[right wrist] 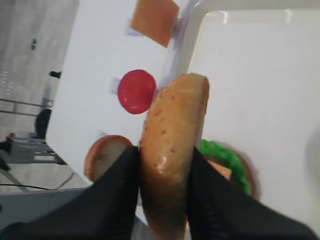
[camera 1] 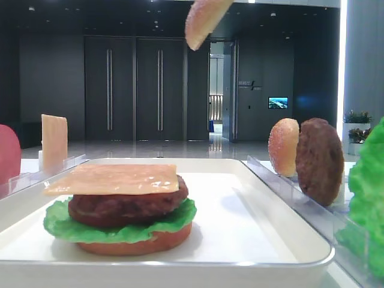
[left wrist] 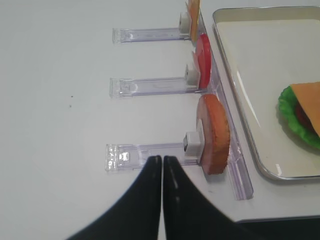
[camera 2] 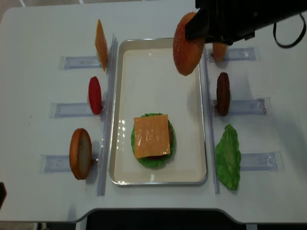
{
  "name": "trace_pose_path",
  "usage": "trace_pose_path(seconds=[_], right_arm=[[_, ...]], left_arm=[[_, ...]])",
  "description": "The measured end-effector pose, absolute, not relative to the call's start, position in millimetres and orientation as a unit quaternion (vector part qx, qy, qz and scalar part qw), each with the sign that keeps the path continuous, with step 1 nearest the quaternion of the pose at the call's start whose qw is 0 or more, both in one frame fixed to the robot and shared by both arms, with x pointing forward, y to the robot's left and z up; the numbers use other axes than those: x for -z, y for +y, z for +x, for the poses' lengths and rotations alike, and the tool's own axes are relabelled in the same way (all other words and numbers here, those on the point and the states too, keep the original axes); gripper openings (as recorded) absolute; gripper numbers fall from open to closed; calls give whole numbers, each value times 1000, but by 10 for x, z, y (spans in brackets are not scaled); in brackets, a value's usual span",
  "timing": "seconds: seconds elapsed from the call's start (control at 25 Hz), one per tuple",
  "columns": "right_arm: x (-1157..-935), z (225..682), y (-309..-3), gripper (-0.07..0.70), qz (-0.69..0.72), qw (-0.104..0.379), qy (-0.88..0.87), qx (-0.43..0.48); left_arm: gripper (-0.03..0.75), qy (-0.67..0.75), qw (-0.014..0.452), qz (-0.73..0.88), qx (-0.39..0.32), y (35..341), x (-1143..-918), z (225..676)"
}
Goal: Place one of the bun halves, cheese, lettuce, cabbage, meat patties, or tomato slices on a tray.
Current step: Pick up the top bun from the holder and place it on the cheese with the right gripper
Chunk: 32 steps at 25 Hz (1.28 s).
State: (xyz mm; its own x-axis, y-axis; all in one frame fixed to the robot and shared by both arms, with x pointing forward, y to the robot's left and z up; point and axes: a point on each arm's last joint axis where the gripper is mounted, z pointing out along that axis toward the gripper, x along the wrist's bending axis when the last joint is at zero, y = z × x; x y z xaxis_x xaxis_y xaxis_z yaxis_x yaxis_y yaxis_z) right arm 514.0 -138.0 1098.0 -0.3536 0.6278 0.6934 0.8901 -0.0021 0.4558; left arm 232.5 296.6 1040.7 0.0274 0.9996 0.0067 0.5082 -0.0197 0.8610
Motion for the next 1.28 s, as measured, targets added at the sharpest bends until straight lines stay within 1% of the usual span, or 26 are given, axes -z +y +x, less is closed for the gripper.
trace_pose_path(seconds=[0.04, 0.16, 0.24, 0.32, 0.52, 0.84, 0.92, 1.12, 1.28], right_arm=[[-10940, 5087, -1370, 202, -549, 166, -673, 467], [-10782, 4964, -1343, 202, -540, 200, -636, 514], [-10639, 4878, -1303, 202, -539, 222, -618, 528], [-10528, 4795, -1249, 202, -536, 234, -610, 534], [-10346, 4623, -1118, 201, -531, 235, -620, 527], [-10227, 4404, -813, 199, -534, 194, -652, 502], [-10182, 4405, -778, 199, -537, 196, -652, 498], [-9964, 4472, -711, 199, -553, 210, -652, 474], [-9851, 4495, -685, 199, -561, 215, -655, 459]], left_arm=[[0, 604, 353, 624, -348, 2966, -10407, 2325], [0, 604, 353, 624, -348, 2966, -10407, 2325], [0, 604, 353, 624, -348, 2966, -10407, 2325], [0, 604, 353, 624, -348, 2966, -10407, 2325], [0, 604, 353, 624, -348, 2967, -10407, 2325], [0, 604, 353, 624, -348, 2967, -10407, 2325], [0, 604, 353, 624, -348, 2967, -10407, 2325], [0, 604, 353, 624, -348, 2967, -10407, 2325], [0, 604, 353, 624, -348, 2967, -10407, 2325]])
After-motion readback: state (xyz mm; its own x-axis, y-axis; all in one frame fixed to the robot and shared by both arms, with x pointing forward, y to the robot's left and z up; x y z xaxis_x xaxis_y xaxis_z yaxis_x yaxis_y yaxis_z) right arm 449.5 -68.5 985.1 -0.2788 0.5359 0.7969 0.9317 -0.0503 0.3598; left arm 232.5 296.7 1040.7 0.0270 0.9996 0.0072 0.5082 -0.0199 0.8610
